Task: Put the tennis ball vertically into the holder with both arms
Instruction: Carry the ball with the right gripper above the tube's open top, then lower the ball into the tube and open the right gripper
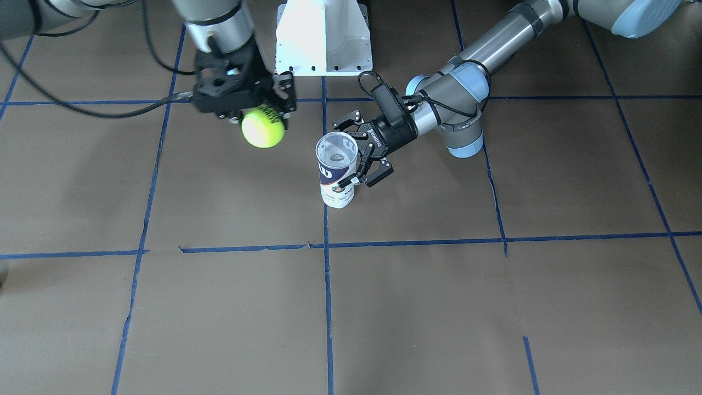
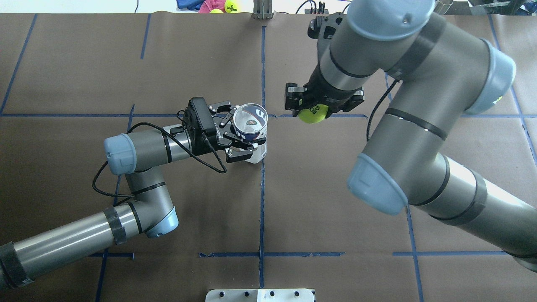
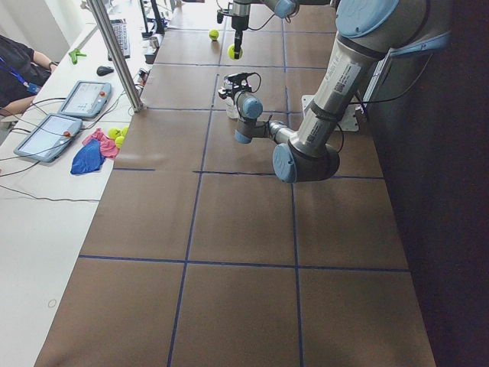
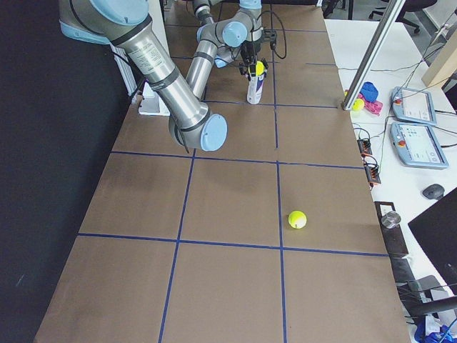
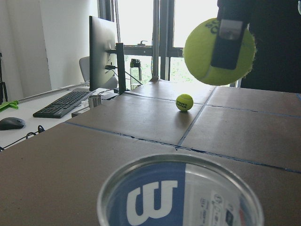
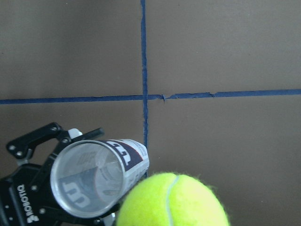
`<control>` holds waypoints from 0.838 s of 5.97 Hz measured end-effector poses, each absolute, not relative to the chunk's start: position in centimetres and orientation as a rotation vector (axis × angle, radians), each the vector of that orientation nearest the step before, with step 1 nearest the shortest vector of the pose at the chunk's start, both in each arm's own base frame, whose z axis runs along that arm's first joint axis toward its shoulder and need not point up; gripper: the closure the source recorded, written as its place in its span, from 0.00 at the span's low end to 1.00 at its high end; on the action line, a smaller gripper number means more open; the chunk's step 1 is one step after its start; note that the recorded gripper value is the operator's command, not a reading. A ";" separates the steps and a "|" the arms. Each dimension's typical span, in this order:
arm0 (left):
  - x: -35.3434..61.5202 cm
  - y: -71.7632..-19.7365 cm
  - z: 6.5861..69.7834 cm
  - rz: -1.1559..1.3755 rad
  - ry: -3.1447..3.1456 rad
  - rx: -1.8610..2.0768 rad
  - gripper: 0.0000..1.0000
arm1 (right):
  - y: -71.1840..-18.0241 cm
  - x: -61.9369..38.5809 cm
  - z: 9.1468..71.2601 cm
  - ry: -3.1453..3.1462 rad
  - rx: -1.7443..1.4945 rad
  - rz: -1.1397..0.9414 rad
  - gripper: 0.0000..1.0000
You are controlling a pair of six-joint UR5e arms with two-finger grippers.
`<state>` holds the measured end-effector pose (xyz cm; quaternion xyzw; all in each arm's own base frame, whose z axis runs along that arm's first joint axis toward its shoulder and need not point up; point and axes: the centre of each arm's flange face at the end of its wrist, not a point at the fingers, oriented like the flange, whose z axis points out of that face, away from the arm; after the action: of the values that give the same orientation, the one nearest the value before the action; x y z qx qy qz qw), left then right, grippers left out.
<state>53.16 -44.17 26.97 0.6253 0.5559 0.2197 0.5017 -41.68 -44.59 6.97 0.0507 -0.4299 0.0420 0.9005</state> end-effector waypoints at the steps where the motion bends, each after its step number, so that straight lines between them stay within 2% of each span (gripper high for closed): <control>1: 53.4 -43.9 27.0 0.534 1.347 1.508 0.14 | -45.0 -43.5 4.7 -0.881 0.094 0.101 0.92; 3: 53.6 -43.6 26.9 0.538 1.353 1.505 0.14 | -46.9 -46.8 1.8 -0.852 0.074 0.111 0.92; 5: 53.7 -43.5 26.8 0.538 1.355 1.506 0.14 | -48.0 -48.8 2.0 -0.817 0.067 0.115 0.90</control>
<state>53.69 -43.51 26.83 0.6224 0.5602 0.2224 0.4993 -48.78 -48.00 2.01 0.0327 -0.3969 0.0558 0.9156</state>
